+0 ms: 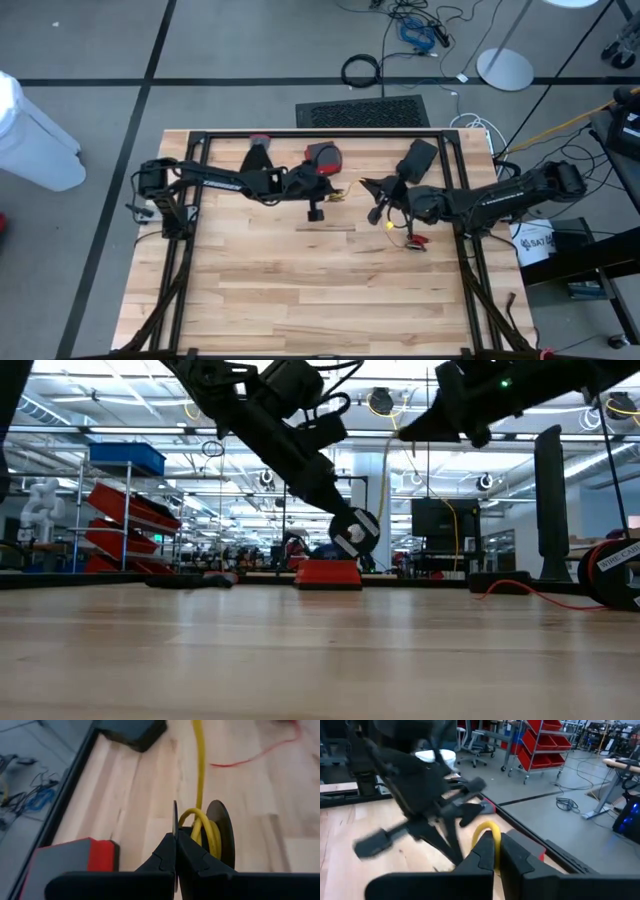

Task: Coil cords
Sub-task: Coil the yellow wire onto the spool

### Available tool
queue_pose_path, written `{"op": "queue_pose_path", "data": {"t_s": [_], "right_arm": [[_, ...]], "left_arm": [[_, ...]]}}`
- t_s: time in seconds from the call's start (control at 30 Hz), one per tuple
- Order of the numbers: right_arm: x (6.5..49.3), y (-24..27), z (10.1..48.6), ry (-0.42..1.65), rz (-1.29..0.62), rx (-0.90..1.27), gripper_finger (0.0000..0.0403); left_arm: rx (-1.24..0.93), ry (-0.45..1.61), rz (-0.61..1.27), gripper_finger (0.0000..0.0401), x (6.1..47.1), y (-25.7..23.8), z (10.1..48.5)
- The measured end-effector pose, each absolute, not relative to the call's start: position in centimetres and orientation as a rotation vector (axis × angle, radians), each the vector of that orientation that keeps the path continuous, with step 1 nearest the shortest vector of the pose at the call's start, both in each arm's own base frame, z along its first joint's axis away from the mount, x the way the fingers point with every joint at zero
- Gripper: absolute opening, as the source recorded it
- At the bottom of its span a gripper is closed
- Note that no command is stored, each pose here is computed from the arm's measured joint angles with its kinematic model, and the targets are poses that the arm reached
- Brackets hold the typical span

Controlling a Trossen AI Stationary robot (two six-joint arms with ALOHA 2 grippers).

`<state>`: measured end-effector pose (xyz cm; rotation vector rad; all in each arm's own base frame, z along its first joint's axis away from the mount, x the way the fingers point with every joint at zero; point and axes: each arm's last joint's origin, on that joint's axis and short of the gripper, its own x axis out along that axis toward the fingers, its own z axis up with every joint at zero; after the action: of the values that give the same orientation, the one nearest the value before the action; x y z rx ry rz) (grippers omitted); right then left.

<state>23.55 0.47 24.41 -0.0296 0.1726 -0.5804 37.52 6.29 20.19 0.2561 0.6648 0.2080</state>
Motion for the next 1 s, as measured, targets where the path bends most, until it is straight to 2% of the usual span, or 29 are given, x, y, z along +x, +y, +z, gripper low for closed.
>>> {"op": "queue_pose_path", "data": {"t_s": [0.3, 0.5, 0.67, 1.0], "right_arm": [[26.6, 0.8, 24.6, 0.187, -0.573, -0.068, 0.0], [27.5, 1.4, 23.6, 0.197, -0.56, -0.084, 0.0], [28.1, 1.8, 22.8, 0.204, -0.548, -0.1, 0.0], [28.1, 2.6, 22.4, 0.232, -0.57, -0.161, 0.0]], "left_arm": [[0.215, 0.641, 0.261, 0.0, 40.4, 6.6, 19.7], [0.116, 0.515, 0.328, 0.0, 40.8, 7.8, 20.5], [-0.002, 0.402, 0.296, 0.0, 41.0, 8.9, 21.3], [-0.083, 0.343, 0.256, 0.0, 41.0, 9.6, 21.8]]}}
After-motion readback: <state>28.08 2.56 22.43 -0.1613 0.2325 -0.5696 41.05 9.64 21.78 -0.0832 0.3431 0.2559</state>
